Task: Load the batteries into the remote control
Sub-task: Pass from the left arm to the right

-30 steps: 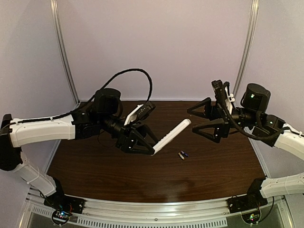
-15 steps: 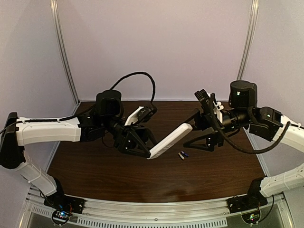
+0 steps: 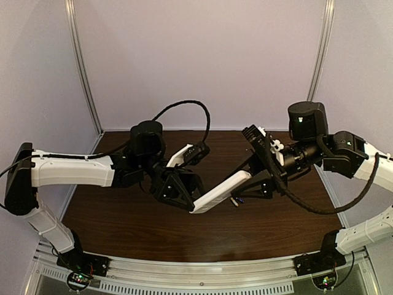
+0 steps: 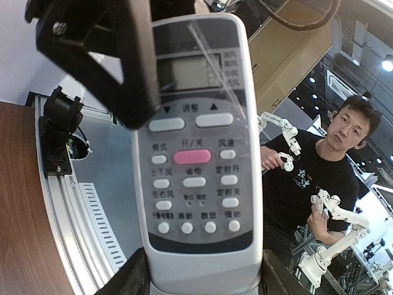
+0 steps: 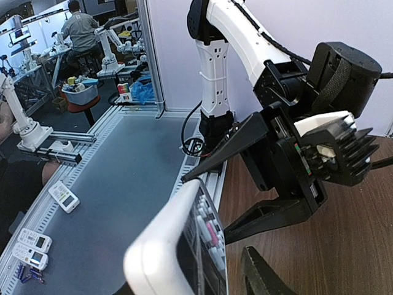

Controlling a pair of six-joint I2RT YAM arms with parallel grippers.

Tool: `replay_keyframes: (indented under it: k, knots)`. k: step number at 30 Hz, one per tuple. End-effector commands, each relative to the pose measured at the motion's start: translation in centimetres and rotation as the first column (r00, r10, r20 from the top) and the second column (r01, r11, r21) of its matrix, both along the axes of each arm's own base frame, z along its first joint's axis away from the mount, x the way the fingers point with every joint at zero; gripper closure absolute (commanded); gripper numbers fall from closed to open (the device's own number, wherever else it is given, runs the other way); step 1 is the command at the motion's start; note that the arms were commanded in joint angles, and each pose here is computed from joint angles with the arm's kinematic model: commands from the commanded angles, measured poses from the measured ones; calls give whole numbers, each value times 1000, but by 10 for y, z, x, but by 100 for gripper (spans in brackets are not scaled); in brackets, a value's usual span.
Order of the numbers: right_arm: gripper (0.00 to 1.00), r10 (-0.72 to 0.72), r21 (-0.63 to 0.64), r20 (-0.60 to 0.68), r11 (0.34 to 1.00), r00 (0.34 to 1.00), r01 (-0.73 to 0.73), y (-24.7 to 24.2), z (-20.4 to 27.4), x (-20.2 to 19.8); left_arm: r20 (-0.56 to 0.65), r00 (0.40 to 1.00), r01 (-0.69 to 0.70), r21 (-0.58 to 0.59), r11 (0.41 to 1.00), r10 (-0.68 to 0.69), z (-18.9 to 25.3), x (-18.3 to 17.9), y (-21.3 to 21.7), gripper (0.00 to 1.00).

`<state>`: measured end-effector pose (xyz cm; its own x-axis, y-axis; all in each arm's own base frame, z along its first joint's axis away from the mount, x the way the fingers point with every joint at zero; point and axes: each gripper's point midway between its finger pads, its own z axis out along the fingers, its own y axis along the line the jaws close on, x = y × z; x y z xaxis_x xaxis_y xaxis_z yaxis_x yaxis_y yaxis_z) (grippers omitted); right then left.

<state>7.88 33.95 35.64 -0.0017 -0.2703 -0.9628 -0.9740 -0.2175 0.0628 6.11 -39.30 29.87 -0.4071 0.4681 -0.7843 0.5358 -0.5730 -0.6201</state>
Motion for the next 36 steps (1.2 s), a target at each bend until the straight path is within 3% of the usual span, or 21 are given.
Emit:
replay_keyframes:
  k: [1,13,14,16,20,24,32,33,36]
  knots:
    - [62,-16,-55,15,998,1000,17,2,-9,1,26,998,53,-55,997,-51,8,-7,5,83]
    - [81,29,-23,19,999,999,-28,-1,8,-8,9,998,57,-41,998,-56,3,-5,3,84]
    - [79,31,-24,18,999,999,-31,-1,8,-8,8,998,60,-40,997,-59,3,-6,3,84]
    - [59,30,-27,16,999,999,-30,0,7,-8,7,998,64,-39,997,-64,3,-6,3,84]
    - [56,44,-28,12,999,999,-44,0,8,-10,-1,998,68,-28,997,-68,0,-5,2,84]
    - [64,54,-23,13,998,998,-54,0,11,-12,-15,998,63,-11,998,-63,-6,-3,-2,85]
    - [96,51,-61,14,997,999,-50,3,3,-9,-17,998,62,-14,998,-62,-7,-2,-3,85]
    - [100,50,-65,10,997,999,-49,4,1,-9,-19,998,62,-14,998,-62,-8,-2,-3,83]
    - [100,37,-77,-7,996,999,-37,7,-3,-6,-26,998,60,-14,998,-60,-8,-1,-3,66]
